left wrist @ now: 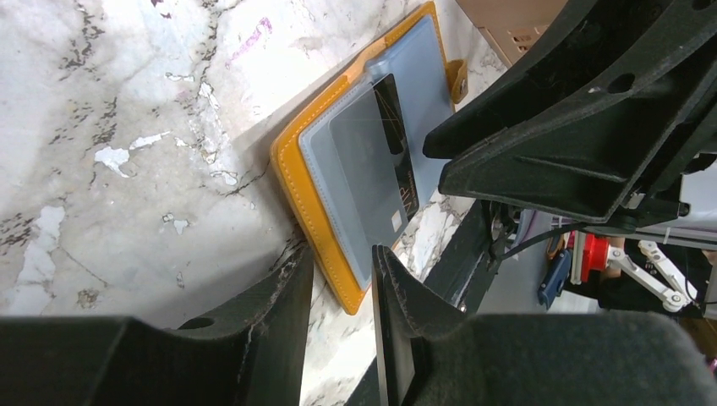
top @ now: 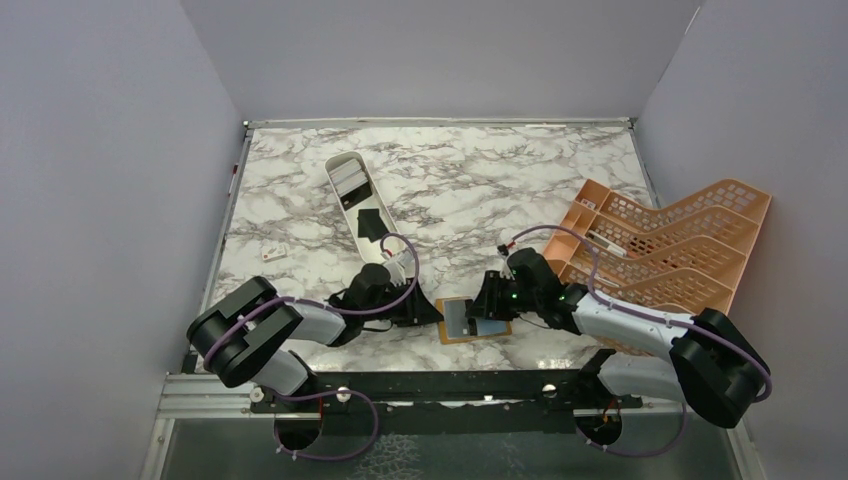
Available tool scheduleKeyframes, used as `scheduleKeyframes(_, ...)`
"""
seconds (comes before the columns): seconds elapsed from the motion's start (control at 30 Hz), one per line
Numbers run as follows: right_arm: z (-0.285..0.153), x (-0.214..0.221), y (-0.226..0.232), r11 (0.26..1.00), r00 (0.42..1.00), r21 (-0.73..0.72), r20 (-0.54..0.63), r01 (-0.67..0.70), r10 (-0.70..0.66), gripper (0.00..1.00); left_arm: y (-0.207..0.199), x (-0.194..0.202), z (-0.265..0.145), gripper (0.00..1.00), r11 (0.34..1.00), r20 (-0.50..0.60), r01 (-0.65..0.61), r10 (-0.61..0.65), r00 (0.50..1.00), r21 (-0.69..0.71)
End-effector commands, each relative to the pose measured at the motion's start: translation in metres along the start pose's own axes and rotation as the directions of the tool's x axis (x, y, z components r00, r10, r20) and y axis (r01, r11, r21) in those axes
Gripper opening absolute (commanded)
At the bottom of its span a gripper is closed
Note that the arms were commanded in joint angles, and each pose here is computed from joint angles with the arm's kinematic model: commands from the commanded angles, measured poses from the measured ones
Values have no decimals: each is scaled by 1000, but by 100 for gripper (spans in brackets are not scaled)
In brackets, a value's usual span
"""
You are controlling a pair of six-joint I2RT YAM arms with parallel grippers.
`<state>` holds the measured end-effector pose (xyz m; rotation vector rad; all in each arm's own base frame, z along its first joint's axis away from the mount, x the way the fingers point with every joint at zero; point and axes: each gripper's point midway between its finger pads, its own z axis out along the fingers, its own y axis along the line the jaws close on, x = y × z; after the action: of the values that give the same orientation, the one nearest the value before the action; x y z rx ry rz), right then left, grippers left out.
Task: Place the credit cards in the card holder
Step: Insert the credit card into the card holder.
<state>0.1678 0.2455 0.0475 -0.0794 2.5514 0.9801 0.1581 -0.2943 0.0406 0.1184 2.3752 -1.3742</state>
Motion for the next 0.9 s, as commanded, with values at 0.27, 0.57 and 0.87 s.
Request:
scheduleKeyframes(0.27, -1, -14, 2, 999, 999, 40, 35, 26, -27, 39, -2, 0, 0, 34, 1000, 6, -28, 28, 1000, 14)
scheduleKeyframes(0.57, 16, -9, -3, 999, 1000, 51, 10, 6, -7, 40, 6, 5, 3, 30, 1000, -12, -22, 22, 1000, -7)
scheduleKeyframes(0.87, 27, 5, 12, 996, 999, -78, -33, -38, 36, 40, 4, 2, 9, 23, 1000, -20, -30, 29, 999, -5)
